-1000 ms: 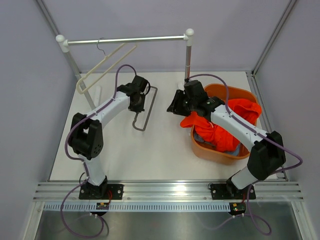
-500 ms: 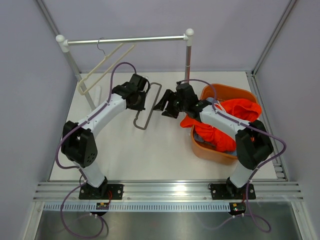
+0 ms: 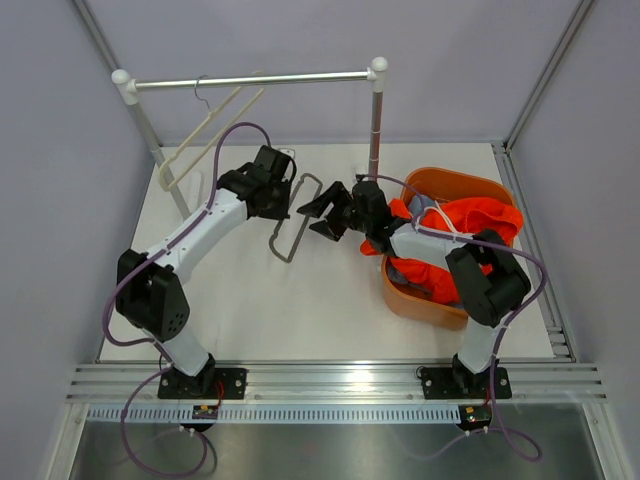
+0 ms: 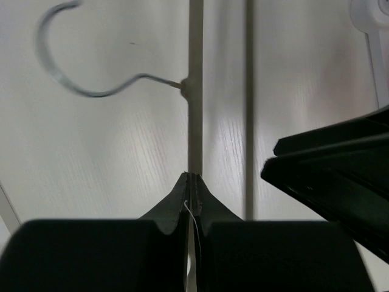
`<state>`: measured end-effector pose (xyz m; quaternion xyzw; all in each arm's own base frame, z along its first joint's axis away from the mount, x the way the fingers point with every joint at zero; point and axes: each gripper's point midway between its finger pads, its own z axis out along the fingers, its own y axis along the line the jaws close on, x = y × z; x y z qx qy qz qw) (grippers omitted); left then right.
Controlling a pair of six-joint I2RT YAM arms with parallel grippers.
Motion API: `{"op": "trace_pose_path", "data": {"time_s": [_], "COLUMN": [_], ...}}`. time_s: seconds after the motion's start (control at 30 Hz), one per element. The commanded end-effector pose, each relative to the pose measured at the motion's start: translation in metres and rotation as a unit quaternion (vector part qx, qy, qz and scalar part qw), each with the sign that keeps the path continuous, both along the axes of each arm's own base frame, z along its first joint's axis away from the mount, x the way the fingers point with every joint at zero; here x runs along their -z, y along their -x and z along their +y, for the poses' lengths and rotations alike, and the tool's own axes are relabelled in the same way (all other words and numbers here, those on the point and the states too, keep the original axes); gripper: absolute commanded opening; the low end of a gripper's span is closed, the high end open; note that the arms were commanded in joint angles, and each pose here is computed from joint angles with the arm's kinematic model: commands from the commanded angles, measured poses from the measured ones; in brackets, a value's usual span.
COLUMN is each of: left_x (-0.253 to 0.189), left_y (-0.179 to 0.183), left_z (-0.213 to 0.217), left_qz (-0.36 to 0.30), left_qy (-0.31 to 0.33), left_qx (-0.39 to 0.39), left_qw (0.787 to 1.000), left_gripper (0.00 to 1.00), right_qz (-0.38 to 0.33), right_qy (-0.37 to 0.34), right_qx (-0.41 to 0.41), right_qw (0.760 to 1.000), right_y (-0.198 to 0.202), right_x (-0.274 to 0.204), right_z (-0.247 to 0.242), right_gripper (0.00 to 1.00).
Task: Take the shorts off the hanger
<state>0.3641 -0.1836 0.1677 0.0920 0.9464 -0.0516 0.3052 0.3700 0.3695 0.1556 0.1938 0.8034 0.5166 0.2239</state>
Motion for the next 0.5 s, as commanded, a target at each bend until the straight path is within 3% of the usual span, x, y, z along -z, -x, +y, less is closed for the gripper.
{"op": "trace_pose_path", "data": {"time_s": [0.0, 0.27, 0.47], "left_x": [-0.029, -0.022, -0.002], "left_y": [0.003, 0.009, 0.009], "left_z": [-0.006, -0.005, -0.003], "left_qz": [-0.03, -0.025, -0.009], "left_qy": [0.032, 0.033, 0.02], "left_qx": [0.008, 0.013, 0.012], "left_qw": [0.999, 0.999, 1.0], "left_gripper": [0.0, 0.0, 0.0], "right_qz": [-0.004, 0.023, 0.031], "right_qy": [-0.077, -0.122, -0.042], "right_qx": [0.008, 0.011, 0.015], "right_qw": [0.997, 0.992, 0.999], "right_y": [-0.008, -0.019, -0.018], "right_x": [-0.015, -0.007, 0.011], "right_z": [0.018, 0.039, 0.041], "right_gripper": [0.74, 0.72, 0.64]}}
